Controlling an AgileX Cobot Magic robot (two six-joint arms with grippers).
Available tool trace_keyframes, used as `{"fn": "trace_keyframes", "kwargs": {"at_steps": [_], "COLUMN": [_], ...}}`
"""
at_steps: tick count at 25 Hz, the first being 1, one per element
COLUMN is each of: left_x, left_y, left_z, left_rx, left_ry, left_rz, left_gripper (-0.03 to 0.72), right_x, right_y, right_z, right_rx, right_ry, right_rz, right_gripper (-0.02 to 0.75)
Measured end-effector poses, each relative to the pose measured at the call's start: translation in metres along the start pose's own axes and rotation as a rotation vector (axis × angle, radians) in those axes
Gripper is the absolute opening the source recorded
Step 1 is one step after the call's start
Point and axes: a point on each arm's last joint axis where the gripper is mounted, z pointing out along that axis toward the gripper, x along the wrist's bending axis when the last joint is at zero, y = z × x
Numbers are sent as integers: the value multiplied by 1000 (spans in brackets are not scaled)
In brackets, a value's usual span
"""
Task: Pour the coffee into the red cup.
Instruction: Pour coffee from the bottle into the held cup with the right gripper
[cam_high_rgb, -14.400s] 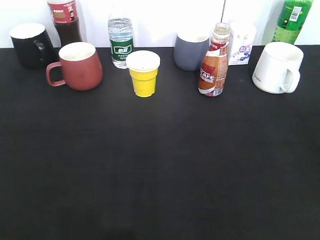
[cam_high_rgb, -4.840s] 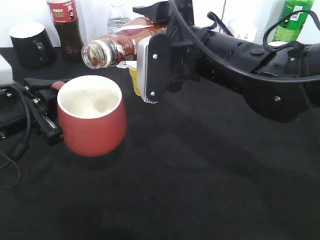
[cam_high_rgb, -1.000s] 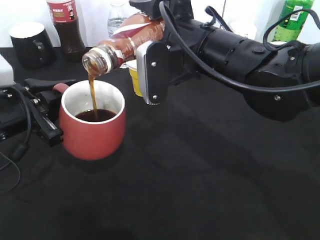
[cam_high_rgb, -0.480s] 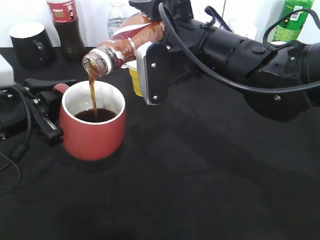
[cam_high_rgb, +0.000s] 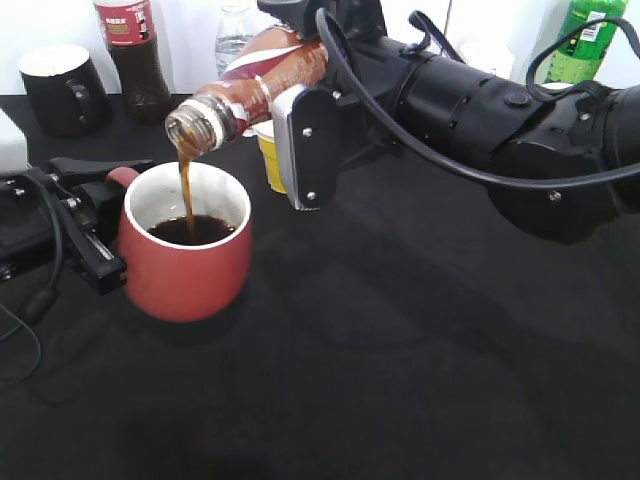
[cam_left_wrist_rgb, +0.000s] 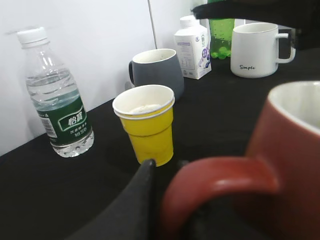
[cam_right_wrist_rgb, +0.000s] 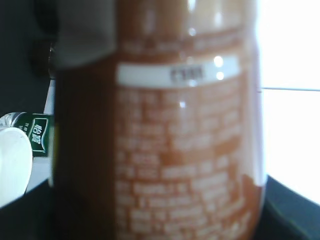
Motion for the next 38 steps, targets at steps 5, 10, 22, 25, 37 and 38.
{"fn": "trace_keyframes", "kwargs": {"at_steps": [5,10,22,25,37,38], "left_x": [0,0,0,0,0,0], "left_y": [0,0,0,0,0,0], "left_z": [0,0,0,0,0,0], "left_rx": [0,0,1,1,1,1], "left_ry": [0,0,-1,-1,0,4], "left_rz": [0,0,1,1,1,-2], "left_gripper": [93,93,95,95,95,95], "right_x": [0,0,0,0,0,0], "right_y": [0,0,0,0,0,0], "right_z": [0,0,0,0,0,0], "right_rx": [0,0,2,3,4,4], "right_ry": [-1,-1,-2,-2,-4,-5], "right_rz": [-18,-30,25,57,594,773], "right_gripper": [529,529,529,529,529,529]}}
